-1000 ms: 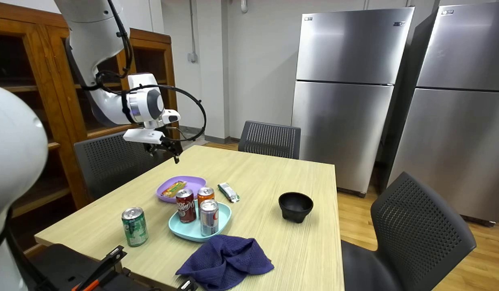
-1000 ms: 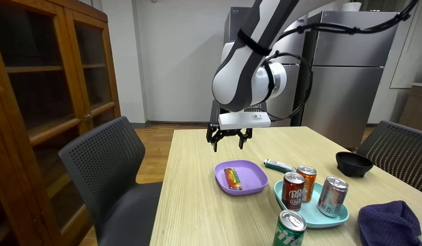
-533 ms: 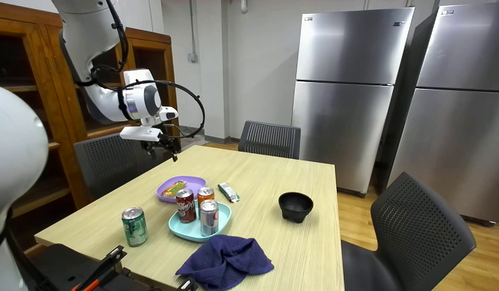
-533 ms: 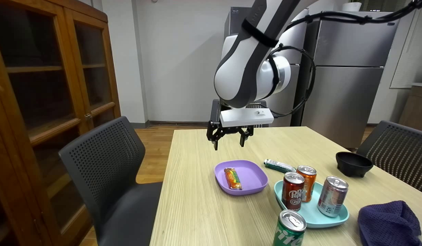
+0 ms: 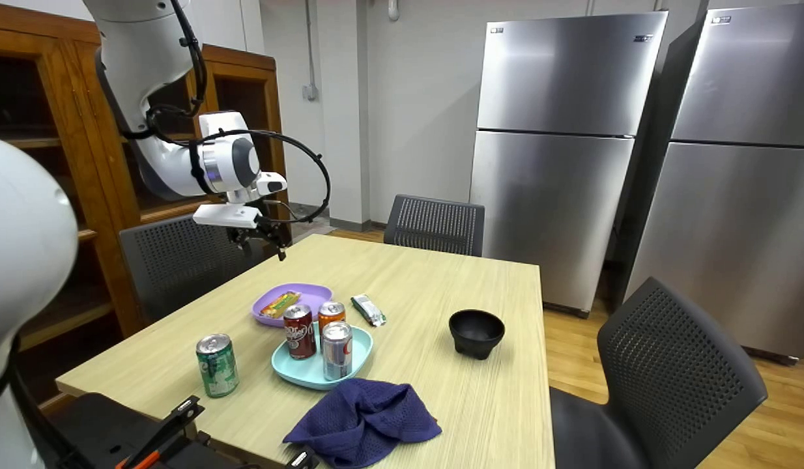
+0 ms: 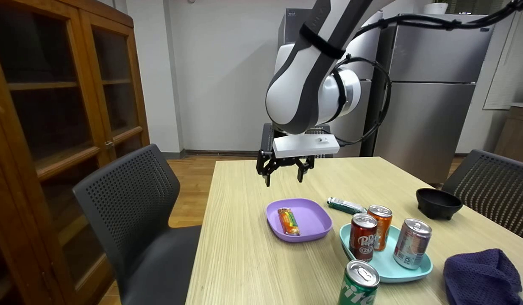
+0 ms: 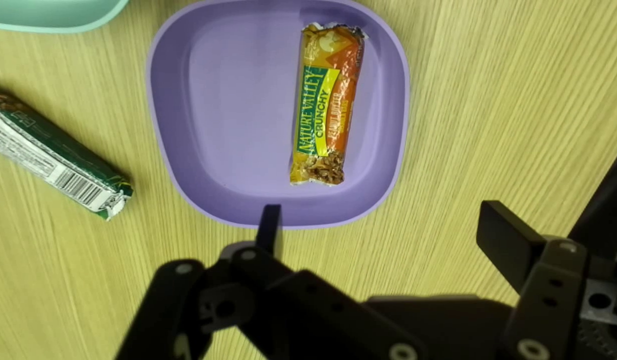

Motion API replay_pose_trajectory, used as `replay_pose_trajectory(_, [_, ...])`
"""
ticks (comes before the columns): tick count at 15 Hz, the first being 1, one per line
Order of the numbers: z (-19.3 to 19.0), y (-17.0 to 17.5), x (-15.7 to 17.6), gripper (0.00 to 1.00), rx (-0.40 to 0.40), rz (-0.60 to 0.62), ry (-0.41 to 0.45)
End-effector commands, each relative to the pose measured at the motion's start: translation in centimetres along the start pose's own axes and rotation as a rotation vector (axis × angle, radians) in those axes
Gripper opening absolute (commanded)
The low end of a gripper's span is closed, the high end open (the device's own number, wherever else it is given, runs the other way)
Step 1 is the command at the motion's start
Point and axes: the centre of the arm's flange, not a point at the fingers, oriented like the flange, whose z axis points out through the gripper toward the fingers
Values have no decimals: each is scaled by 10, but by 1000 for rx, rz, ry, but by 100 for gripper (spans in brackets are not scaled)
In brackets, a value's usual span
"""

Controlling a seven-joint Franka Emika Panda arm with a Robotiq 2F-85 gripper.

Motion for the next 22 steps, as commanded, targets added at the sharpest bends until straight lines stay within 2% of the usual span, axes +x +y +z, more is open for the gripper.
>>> replay_pose_trajectory(1, [0,0,0,100,0,0,0])
replay_pose_trajectory(17, [0,0,0,100,0,0,1])
replay_pose_trajectory(19, [-7,16,5,100,3,18,33])
replay_pose_trajectory(22, [-21,69,18,100,51,119,83])
